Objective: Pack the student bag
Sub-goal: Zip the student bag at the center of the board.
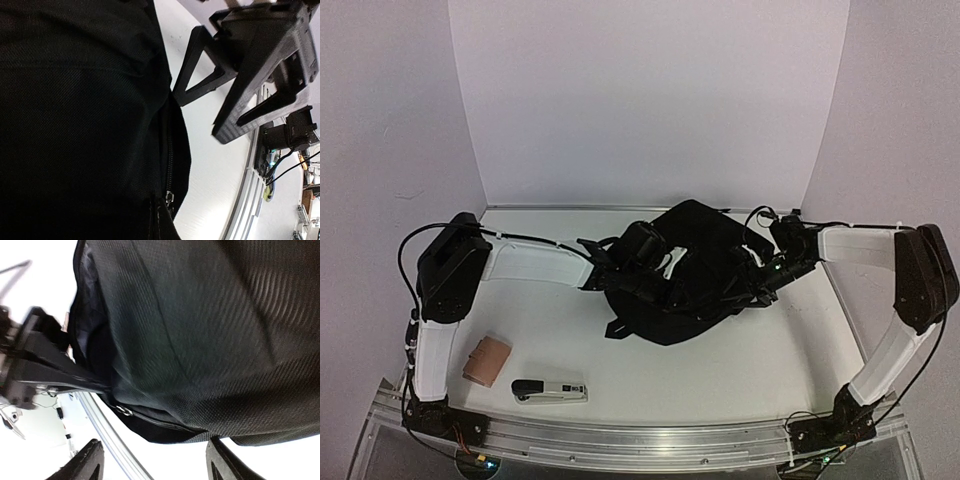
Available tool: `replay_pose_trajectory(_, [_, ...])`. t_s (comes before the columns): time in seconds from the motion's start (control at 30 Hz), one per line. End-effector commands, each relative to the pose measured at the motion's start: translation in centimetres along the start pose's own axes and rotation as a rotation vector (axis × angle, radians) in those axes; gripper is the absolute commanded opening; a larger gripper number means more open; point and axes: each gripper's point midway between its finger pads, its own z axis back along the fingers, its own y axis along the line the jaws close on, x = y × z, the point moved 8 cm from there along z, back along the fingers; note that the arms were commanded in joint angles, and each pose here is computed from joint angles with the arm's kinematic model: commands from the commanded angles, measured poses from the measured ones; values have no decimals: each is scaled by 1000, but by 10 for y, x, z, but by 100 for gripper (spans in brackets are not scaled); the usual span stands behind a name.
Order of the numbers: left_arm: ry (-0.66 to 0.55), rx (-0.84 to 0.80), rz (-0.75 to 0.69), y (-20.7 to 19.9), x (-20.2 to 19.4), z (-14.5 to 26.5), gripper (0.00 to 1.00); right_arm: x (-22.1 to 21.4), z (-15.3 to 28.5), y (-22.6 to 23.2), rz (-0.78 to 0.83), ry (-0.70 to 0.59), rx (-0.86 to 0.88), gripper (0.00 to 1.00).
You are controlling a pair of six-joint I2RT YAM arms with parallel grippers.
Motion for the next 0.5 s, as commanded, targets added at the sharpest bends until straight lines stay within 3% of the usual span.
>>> replay_pose_trajectory(0.0, [-123, -74, -73, -33, 32, 32, 0, -10, 8, 8, 69, -8, -63, 65])
replay_pose_trajectory(0.2, [-130, -87, -81, -37, 35, 30, 0, -30, 10, 4, 51, 22, -102, 64])
replay_pose_trajectory(0.47, [-112, -97, -94, -41, 34, 22, 0, -9, -23, -2, -17, 28, -49, 65])
